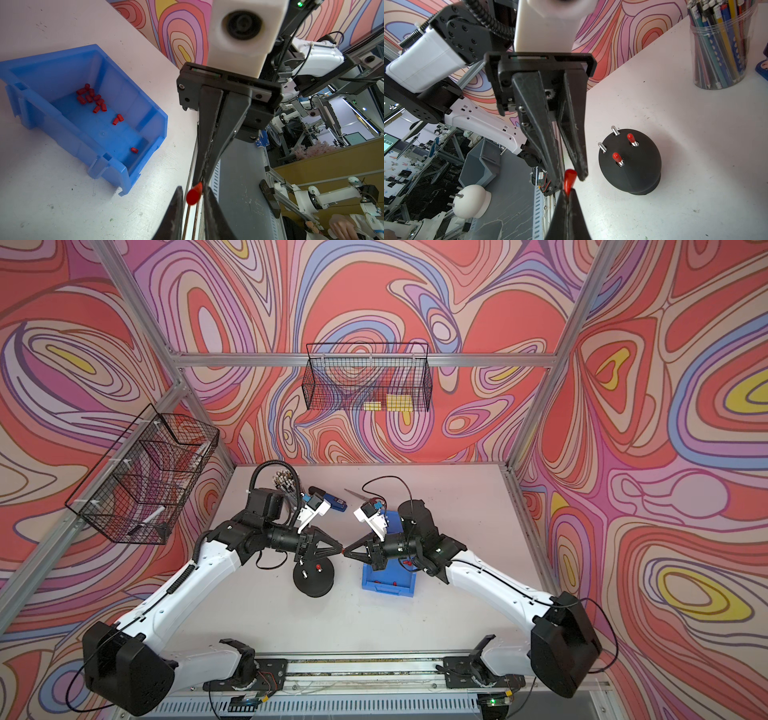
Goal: Cover the protruding screws with screw protection sleeves
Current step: Pick up the screw protection sleeve from the storage box.
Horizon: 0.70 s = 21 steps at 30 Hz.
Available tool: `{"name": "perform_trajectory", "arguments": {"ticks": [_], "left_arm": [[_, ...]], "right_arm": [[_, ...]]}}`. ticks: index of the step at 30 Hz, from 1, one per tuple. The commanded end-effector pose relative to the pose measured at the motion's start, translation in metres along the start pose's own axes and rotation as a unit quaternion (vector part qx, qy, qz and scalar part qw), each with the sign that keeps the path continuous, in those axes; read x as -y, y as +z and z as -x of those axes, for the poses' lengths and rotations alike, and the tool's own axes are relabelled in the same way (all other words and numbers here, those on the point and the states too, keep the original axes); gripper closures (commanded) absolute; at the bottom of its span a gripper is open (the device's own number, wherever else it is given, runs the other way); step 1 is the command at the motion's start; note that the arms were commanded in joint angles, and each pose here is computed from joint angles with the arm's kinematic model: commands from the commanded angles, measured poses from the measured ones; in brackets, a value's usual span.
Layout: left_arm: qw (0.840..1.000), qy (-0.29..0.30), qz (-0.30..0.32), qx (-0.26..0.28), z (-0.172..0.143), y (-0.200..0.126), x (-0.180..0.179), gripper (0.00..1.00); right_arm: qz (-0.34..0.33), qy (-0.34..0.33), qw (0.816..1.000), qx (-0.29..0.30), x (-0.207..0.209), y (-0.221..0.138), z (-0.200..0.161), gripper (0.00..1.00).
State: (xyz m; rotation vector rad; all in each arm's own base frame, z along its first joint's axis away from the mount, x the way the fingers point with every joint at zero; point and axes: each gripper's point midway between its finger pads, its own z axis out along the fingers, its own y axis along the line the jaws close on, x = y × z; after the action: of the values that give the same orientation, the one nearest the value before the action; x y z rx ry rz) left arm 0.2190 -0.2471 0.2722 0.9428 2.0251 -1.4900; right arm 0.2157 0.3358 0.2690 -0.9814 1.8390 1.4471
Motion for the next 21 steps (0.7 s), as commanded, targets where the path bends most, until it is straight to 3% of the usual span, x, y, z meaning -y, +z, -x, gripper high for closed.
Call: {"name": "perform_trajectory", "arguments": {"ticks": [1, 10, 11, 13, 15, 18, 21], "left_arm": [[1.0, 0.019, -0.018, 0.0, 0.005, -0.001, 0.012, 0.85], [1.0, 0.022, -0.015, 0.007, 0.008, -0.002, 0.012, 1.0], [1.0, 0.024, -0.009, 0.01, 0.009, -0.002, 0.011, 1.0], [0.999, 0.034, -0.002, 0.026, 0.015, -0.004, 0.012, 1.0], [0.997, 0.054, 0.008, 0.06, 0.027, -0.009, 0.017, 1.0], [0.984, 0.097, 0.027, 0.15, 0.059, -0.023, 0.031, 1.0], [0.955, 0.132, 0.03, 0.266, 0.092, -0.047, 0.051, 1.0]], "right_arm": [[0.009, -0.013, 1.0, 0.011, -0.005, -0.002, 0.012, 1.0], [0.007, -0.017, 1.0, 0.014, -0.007, -0.003, 0.014, 1.0], [0.004, -0.018, 1.0, 0.016, -0.006, -0.003, 0.016, 0.98], [-0.001, -0.022, 0.999, 0.029, -0.007, -0.004, 0.025, 0.8], [0.001, -0.028, 0.998, 0.051, -0.013, -0.007, 0.038, 0.67], [0.011, -0.046, 0.995, 0.087, -0.025, -0.013, 0.06, 0.63], [0.012, -0.074, 0.988, 0.134, -0.039, -0.023, 0.088, 0.64]]}}
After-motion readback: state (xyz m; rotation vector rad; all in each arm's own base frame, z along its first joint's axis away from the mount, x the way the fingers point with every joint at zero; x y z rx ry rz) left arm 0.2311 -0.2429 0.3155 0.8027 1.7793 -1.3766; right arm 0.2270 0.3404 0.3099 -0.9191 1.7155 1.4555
